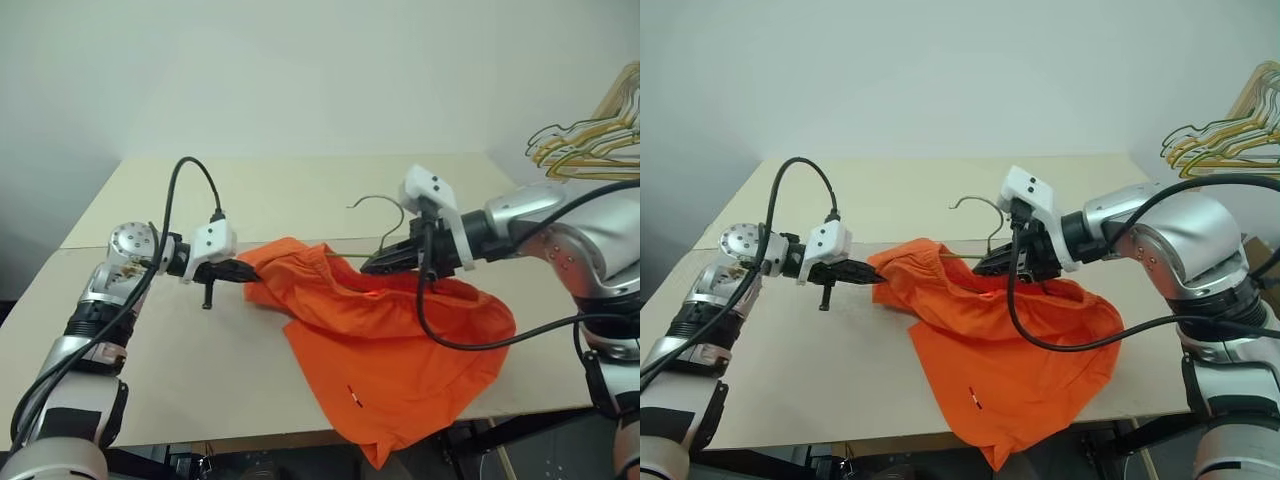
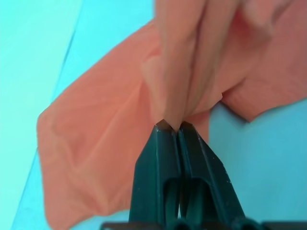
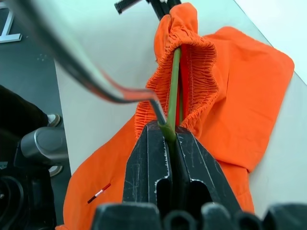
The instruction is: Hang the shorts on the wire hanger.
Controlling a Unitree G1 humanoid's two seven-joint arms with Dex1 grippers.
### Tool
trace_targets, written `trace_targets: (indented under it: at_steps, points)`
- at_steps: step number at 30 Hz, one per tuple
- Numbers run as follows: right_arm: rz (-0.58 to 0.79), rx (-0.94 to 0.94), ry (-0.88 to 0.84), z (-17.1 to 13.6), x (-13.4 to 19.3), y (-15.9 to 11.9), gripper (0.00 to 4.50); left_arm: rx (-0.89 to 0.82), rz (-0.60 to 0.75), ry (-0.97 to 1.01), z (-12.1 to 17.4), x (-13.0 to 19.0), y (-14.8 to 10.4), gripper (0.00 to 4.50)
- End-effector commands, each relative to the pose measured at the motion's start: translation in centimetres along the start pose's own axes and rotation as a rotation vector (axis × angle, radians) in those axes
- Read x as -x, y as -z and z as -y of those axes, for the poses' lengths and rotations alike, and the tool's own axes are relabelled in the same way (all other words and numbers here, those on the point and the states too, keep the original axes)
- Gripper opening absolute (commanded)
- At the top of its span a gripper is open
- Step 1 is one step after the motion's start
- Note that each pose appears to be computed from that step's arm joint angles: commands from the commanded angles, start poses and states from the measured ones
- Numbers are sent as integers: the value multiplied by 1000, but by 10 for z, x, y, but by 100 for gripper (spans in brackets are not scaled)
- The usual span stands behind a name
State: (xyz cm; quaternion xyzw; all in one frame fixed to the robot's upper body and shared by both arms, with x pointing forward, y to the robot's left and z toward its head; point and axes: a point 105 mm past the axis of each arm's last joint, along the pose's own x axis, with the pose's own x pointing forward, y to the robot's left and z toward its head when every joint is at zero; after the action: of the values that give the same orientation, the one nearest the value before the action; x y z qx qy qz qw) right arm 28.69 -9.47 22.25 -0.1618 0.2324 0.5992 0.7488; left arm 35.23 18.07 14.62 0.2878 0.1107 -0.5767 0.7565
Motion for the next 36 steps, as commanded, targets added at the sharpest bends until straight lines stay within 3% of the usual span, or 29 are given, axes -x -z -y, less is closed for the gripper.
trace_targets:
  at_steps: [1,14,24,27,36]
  points:
    - [32,38,21,-1,12,-7,0,-9,23,-80,-12,18,-9,5]
    - [11,50,26,-4,21,2,0,48,-9,-176,-12,35,7,5]
    - [6,72,30,-3,17,2,0,16,29,-128,-6,19,-7,5]
    - [11,76,28,-3,14,-2,0,9,66,-39,5,14,-19,62]
    - [1,55,25,1,14,-3,0,-103,84,159,24,41,-45,344]
